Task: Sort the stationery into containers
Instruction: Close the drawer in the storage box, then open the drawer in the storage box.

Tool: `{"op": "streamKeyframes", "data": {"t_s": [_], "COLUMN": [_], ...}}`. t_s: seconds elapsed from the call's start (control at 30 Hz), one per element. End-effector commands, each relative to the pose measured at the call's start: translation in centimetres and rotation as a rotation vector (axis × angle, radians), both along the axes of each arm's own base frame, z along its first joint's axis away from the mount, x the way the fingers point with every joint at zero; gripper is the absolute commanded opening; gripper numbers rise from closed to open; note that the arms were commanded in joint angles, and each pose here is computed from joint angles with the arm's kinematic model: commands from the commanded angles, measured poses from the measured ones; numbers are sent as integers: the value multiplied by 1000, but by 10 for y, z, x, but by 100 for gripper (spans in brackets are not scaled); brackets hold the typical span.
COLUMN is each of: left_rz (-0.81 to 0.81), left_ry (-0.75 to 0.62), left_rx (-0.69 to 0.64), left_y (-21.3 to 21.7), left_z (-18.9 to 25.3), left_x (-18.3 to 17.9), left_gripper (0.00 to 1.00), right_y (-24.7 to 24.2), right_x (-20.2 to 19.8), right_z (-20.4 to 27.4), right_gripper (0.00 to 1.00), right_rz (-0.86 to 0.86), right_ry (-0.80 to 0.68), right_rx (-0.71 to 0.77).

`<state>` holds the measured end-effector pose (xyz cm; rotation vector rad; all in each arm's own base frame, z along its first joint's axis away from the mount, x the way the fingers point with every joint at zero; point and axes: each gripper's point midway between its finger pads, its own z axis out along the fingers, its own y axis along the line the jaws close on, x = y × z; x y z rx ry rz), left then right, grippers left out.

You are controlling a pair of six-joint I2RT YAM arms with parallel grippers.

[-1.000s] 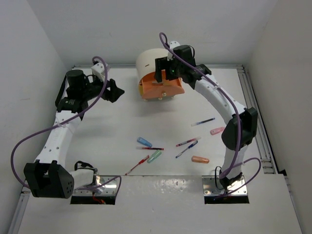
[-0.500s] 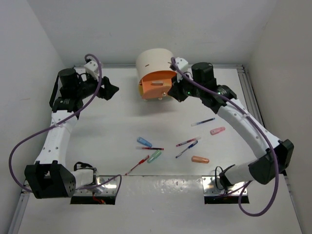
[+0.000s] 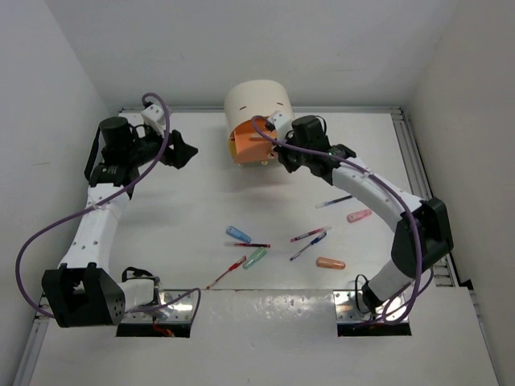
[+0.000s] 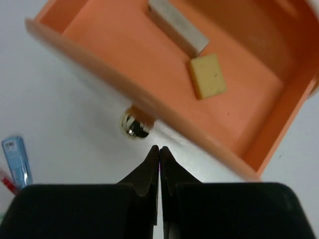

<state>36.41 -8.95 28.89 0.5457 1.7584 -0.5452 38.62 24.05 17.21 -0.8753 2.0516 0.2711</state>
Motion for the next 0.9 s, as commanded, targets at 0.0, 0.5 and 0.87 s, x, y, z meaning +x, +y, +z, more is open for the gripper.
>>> {"op": "streamKeyframes", "data": {"t_s": [0.0,0.5,0.87], "left_rz": [-26,-51,-57], "left_ry": [-69,-82,-106], "left_rx": [-1,12,75], "left_y": [-1,-1,3], "left_z": [14,-3,-19], "left_x": [2,9,11], "left_gripper": [76,76,76], "right_y": [13,35,41], "right_x": [38,95,102], "right_z": [45,58,72], "right_gripper": [0,0,12], "right_rz": [-17,-62,-73], "right_ry": [-172,-294,-361], "right_rx": [48,103,102]}}
